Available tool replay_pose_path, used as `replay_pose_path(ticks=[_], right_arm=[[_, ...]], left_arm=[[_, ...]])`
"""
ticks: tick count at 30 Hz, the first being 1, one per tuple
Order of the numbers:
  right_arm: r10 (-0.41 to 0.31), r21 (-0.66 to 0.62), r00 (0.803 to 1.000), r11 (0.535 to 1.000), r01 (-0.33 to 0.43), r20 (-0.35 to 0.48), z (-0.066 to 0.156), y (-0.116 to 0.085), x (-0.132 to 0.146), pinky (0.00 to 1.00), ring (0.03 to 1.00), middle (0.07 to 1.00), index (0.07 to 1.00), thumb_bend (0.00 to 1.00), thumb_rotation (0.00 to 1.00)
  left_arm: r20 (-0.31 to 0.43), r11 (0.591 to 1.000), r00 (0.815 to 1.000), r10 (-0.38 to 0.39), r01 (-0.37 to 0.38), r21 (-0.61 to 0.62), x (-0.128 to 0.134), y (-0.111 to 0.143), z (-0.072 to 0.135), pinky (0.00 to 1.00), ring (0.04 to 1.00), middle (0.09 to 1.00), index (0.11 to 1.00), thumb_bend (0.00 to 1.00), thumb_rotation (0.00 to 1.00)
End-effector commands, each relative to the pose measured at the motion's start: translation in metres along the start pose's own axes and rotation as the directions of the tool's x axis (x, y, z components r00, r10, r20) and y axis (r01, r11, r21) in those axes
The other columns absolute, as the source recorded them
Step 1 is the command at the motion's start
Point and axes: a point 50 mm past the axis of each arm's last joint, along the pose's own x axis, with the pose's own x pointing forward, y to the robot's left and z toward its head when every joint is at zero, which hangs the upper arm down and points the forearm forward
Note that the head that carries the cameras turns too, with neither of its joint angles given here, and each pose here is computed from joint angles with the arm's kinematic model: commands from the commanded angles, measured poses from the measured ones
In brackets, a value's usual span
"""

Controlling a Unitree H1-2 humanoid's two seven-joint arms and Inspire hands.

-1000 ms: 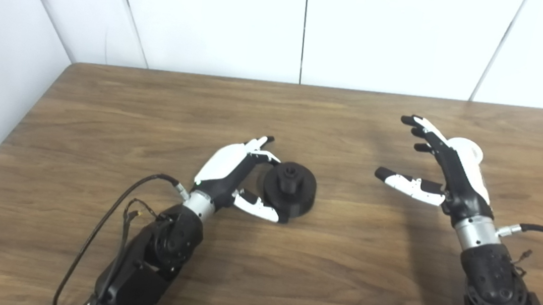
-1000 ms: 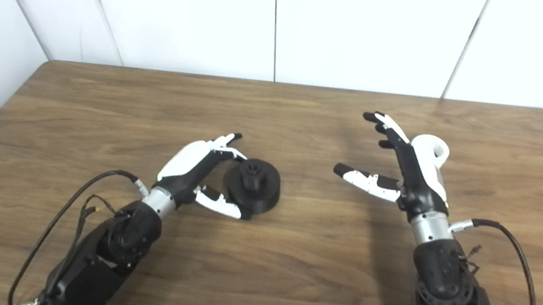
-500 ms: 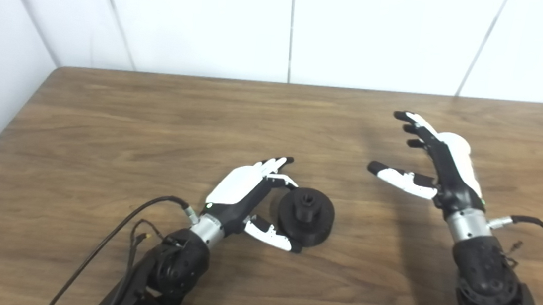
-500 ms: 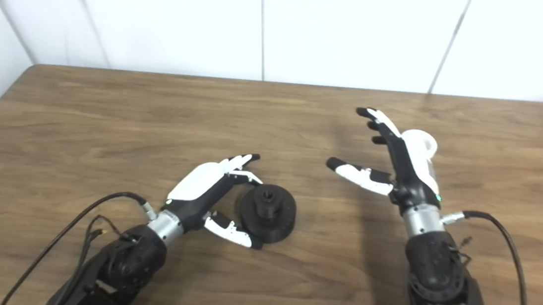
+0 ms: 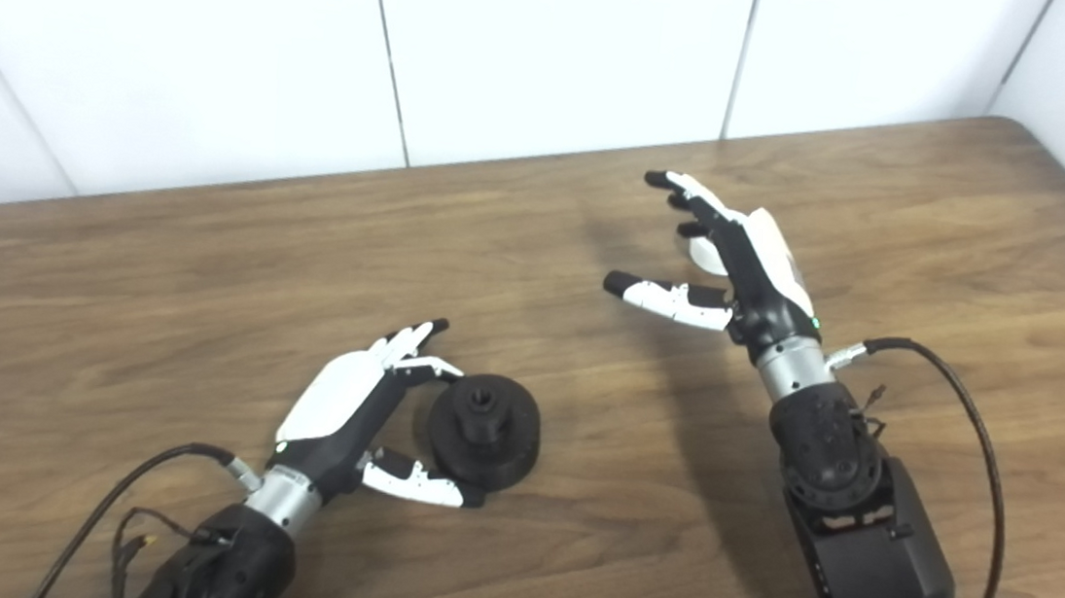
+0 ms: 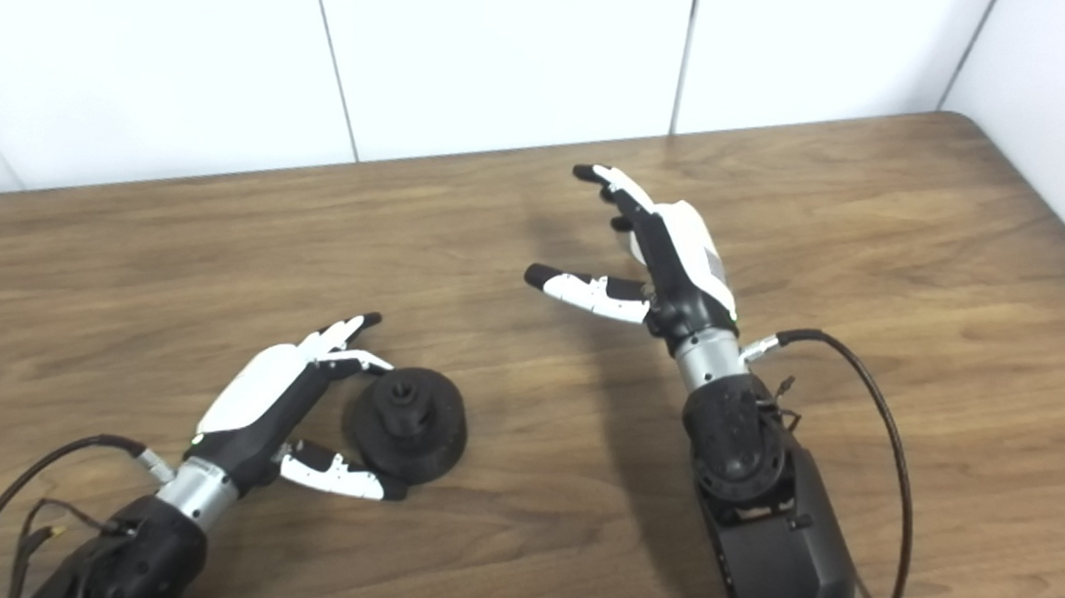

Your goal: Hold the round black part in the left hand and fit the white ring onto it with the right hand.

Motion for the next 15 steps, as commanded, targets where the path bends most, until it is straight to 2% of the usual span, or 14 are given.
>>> replay_pose_path(ticks=[1, 6, 8, 12, 15], right_arm=[[-0.072, -0.04, 0.995, 0.996, 0.075, 0.067, 0.013, -0.021, 0.009, 0.83, 0.889, 0.915, 0.863, 0.77, 0.49], [-0.11, -0.117, 0.991, 0.986, 0.119, 0.078, 0.012, -0.036, 0.014, 0.84, 0.904, 0.912, 0.858, 0.75, 0.47], [-0.123, -0.18, 0.99, 0.974, 0.135, 0.076, 0.013, -0.042, 0.019, 0.8, 0.904, 0.92, 0.854, 0.76, 0.46], [-0.119, -0.366, 0.99, 0.92, 0.136, 0.07, 0.014, -0.054, 0.036, 0.74, 0.909, 0.947, 0.858, 0.79, 0.48], [-0.094, -0.471, 0.995, 0.876, 0.098, 0.032, 0.01, -0.066, 0.053, 0.78, 0.939, 0.974, 0.873, 0.83, 0.51]], left_arm=[[0.016, 1.0, 1.0, -0.025, 0.025, 0.019, 0.002, 0.001, -0.003, 1.0, 1.0, 1.0, 0.622, 0.99, 0.34], [0.022, 0.999, 0.999, -0.024, 0.024, 0.023, 0.004, 0.004, -0.003, 1.0, 1.0, 1.0, 0.622, 0.99, 0.34], [0.022, 0.999, 0.999, -0.025, 0.024, 0.025, 0.005, 0.006, -0.003, 1.0, 1.0, 1.0, 0.623, 0.99, 0.33], [0.02, 0.999, 0.999, -0.028, 0.028, 0.027, 0.006, 0.008, -0.004, 1.0, 1.0, 1.0, 0.624, 0.99, 0.33], [0.02, 0.999, 0.999, -0.032, 0.031, 0.029, 0.005, 0.008, -0.003, 1.0, 1.0, 1.0, 0.624, 0.99, 0.33]])
